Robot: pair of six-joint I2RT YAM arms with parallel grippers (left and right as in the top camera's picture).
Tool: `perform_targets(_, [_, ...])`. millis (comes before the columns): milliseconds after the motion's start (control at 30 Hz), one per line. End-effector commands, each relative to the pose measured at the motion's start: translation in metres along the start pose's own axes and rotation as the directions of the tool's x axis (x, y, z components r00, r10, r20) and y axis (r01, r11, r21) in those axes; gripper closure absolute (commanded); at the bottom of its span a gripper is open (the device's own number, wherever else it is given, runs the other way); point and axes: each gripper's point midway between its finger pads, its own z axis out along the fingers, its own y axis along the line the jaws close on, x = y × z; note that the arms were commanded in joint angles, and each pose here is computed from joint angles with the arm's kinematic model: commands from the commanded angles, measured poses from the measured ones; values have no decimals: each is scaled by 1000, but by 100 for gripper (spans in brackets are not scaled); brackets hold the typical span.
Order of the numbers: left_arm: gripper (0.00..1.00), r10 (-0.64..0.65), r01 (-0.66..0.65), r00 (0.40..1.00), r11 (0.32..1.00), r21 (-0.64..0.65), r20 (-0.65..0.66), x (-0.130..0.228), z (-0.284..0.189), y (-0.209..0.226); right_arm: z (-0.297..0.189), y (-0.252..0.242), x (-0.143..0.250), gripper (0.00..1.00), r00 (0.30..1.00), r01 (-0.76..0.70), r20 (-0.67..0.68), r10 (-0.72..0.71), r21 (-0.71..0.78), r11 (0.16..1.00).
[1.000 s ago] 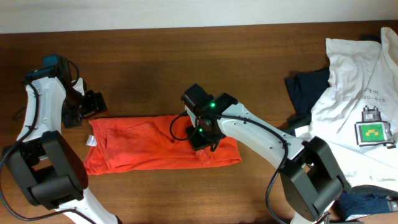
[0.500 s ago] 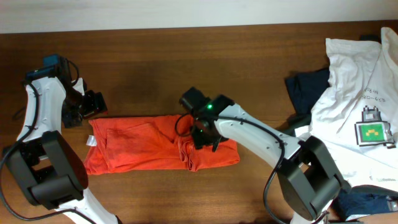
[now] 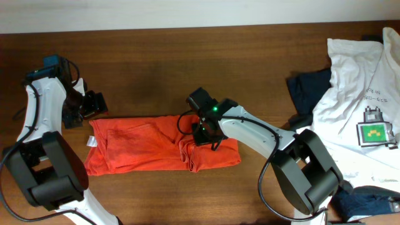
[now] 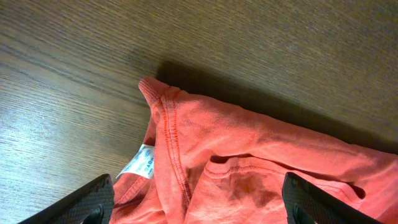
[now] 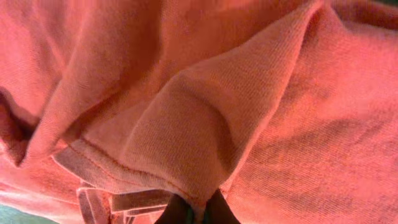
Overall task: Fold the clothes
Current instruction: 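Fold the strip's right end leftward over the middle with the right gripper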
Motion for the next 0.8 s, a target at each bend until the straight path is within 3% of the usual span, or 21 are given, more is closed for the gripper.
perform_targets(0, [14,-1,1,1000,1000,12,14,-3,-5,-2,-19,16,-30,96,992,76,99,-74,-23,997])
perform_targets(33, [14,-1,1,1000,1000,12,15,-3,-5,-2,-30,26,-42,90,985,115,137,-108,-44,992])
perform_targets(133, [14,-1,1,1000,1000,13,17,-4,-5,-2,-45,50,-66,59,961,184,230,-152,-124,975])
perform_targets(200, [14,-1,1,1000,1000,13,17,-4,-5,-2,-45,46,-63,49,961,201,215,-173,-112,973])
perform_targets(333, [14,-1,1,1000,1000,13,17,-4,-5,-2,-64,0,-26,49,995,91,40,-90,-38,995])
perform_targets(433, [14,-1,1,1000,1000,13,17,-4,-5,-2,-45,7,9,49,990,100,-95,-106,-63,993])
perform_targets(533, [14,-1,1,1000,1000,13,17,-4,-5,-2,-29,46,4,45,982,188,-20,-190,-97,977])
perform_targets(600, [14,-1,1,1000,1000,13,17,-4,-5,-2,-13,35,-1,45,992,123,-4,-123,8,992])
perform_targets(700, [14,-1,1,1000,1000,13,17,-4,-5,-3,4,28,-10,46,997,73,21,-74,52,996])
perform_targets(767, [14,-1,1,1000,1000,13,17,-4,-5,-3,6,39,-28,63,992,79,94,-80,16,997])
